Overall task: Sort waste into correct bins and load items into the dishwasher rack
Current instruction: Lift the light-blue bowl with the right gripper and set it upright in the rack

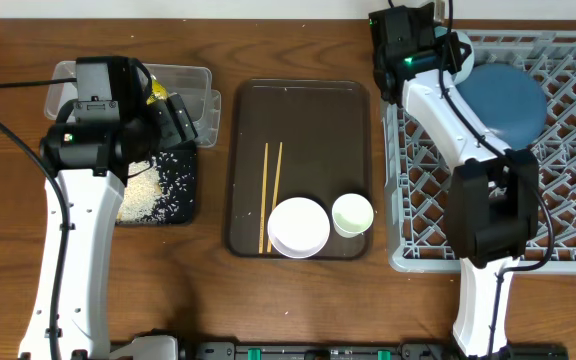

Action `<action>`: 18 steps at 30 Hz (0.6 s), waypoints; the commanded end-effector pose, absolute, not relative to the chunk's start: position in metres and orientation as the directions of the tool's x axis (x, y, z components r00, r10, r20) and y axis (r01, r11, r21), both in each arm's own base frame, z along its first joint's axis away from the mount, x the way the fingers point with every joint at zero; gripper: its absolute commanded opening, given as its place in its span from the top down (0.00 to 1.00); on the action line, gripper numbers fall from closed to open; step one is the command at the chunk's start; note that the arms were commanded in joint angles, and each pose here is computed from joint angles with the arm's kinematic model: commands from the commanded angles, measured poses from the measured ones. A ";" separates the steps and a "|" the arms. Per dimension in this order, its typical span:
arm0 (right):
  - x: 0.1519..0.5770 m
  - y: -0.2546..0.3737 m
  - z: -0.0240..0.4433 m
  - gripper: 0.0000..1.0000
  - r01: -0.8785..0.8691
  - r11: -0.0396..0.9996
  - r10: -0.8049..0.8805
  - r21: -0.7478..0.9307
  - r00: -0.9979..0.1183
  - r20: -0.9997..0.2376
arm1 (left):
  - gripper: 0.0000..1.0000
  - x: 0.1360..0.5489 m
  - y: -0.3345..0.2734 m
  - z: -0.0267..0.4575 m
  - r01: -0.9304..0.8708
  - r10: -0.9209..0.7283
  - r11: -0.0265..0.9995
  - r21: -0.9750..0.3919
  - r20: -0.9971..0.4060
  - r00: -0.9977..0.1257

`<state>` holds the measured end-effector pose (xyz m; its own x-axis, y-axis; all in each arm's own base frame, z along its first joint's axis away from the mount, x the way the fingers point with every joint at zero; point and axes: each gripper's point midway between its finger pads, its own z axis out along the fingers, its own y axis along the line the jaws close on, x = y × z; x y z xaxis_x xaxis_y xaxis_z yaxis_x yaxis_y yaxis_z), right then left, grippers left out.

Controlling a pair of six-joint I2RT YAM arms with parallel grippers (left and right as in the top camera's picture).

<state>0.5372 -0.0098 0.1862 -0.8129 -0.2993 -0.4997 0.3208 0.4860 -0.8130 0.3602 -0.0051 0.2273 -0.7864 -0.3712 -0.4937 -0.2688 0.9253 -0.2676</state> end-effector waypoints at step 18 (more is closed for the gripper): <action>0.541 0.036 0.145 0.90 0.188 0.495 -0.391 -0.848 -0.824 -0.410 | 0.13 0.361 -0.003 0.224 -0.276 -0.372 0.926 -0.259 -0.488 -0.790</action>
